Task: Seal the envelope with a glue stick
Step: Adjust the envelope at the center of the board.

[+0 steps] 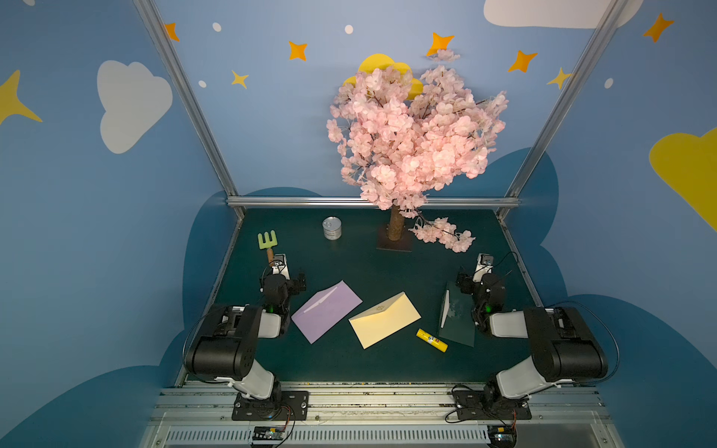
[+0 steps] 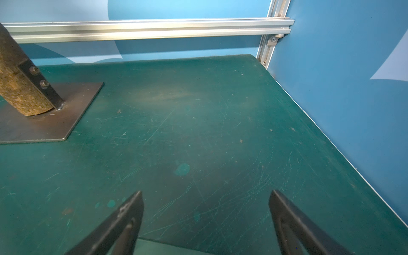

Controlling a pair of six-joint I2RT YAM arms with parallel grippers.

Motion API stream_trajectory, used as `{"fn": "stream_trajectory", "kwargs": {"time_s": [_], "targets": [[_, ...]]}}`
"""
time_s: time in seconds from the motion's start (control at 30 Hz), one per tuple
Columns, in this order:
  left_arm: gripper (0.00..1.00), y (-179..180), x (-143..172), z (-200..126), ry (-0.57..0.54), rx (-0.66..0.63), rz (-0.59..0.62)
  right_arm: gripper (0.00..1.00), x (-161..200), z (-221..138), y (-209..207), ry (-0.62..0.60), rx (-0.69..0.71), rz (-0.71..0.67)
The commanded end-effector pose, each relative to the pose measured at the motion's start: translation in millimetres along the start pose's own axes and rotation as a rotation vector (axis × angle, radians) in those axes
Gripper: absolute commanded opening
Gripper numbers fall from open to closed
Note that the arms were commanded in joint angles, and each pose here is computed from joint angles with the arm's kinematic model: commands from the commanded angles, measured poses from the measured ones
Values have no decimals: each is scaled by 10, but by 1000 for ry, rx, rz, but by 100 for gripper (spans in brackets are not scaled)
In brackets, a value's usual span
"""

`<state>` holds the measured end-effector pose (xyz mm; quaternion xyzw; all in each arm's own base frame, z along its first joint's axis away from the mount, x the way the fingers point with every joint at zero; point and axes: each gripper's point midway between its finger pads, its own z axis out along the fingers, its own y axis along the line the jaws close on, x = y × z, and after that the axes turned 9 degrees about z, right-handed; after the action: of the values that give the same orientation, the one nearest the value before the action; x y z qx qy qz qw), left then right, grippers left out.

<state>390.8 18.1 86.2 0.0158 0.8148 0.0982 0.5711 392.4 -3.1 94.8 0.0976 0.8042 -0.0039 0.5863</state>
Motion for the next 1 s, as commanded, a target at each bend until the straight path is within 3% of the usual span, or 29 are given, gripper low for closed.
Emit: {"fn": "stream_trajectory", "kwargs": {"time_s": [0.0, 0.2, 0.47, 0.53, 0.67, 0.8, 0.97], "targets": [[100, -11, -33, 18, -5, 32, -14, 91, -42, -4, 3, 1, -9, 12], [100, -35, -345, -46, 74, 92, -1, 92, -354, -89, 48, 104, -33, 39], [100, -113, -778, -520, 182, 159, -49, 92, -410, -507, 423, 308, -173, 44], [100, -231, -812, -646, 222, 203, -78, 92, -546, -627, 531, 308, -197, 42], [97, -338, -604, -842, 391, 210, -190, 92, -534, -872, 763, 383, -276, 43], [98, -548, -435, -1117, 465, 271, -282, 92, -433, -1137, 1010, 475, -364, -6], [99, -721, -219, -1453, 564, 293, -319, 92, -263, -1495, 1409, 486, -533, -125]]}}
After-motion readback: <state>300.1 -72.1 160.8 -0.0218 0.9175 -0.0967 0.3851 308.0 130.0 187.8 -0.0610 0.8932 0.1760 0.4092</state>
